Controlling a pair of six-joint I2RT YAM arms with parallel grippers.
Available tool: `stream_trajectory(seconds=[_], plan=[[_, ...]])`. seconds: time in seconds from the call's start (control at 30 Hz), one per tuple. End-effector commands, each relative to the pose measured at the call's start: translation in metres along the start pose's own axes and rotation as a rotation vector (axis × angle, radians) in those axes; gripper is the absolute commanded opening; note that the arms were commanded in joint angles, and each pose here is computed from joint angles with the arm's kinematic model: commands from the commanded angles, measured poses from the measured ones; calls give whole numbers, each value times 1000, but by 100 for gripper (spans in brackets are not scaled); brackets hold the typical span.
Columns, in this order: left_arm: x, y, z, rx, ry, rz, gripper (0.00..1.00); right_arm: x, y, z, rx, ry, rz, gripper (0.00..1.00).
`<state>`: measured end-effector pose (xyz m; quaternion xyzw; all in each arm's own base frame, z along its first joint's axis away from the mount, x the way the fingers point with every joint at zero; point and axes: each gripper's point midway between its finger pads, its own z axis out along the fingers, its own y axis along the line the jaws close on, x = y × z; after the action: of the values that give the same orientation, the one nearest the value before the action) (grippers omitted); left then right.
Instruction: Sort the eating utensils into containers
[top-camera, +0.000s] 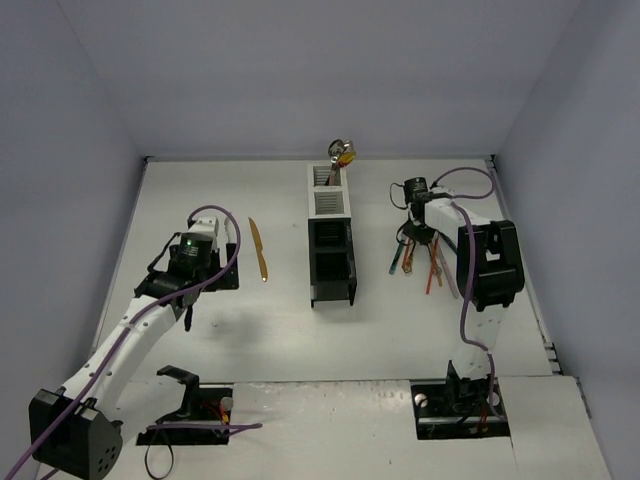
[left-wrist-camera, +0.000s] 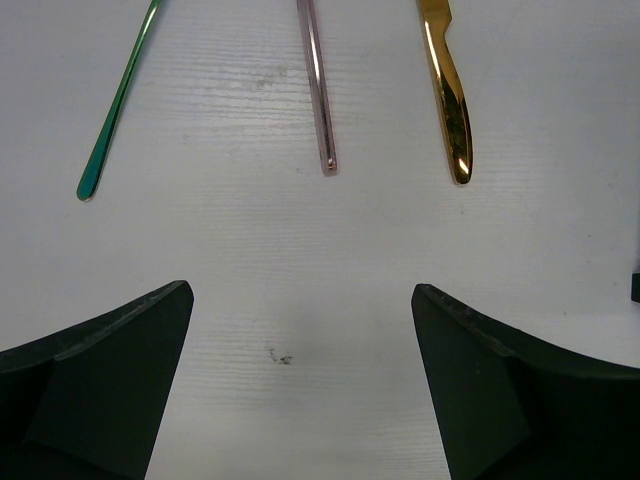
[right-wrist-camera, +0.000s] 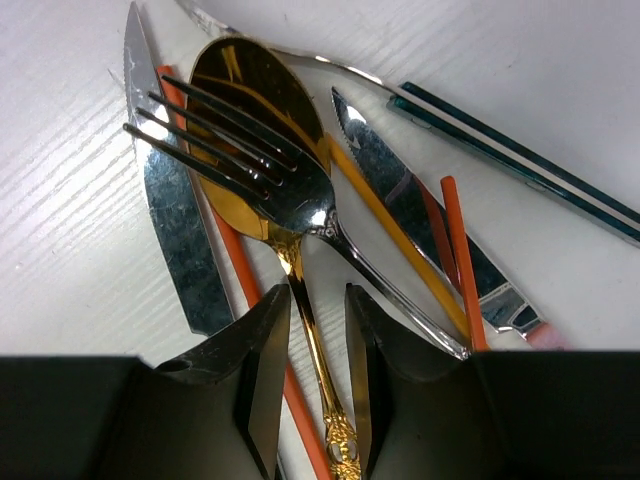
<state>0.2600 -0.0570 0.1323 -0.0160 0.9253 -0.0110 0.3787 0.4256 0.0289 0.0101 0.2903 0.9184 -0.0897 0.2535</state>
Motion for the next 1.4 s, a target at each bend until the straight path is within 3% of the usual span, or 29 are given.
stream_trajectory(seconds=[0.0,0.27,0.7,1.37], plan=[[-20,-3,-1,5,-63,-15,90,-3,1,9,11,3,6,26],[-20,-2,-1,2,-64,-12,90,-1,5,10,-11,18,-35,0],[-22,-1,-3,-2,-71,-13,90,-38,47,-53,-308,-52,-123,0],[-23,0,-2,-1,-72,-14,90,-37,95,-103,-691,-57,-342,0]])
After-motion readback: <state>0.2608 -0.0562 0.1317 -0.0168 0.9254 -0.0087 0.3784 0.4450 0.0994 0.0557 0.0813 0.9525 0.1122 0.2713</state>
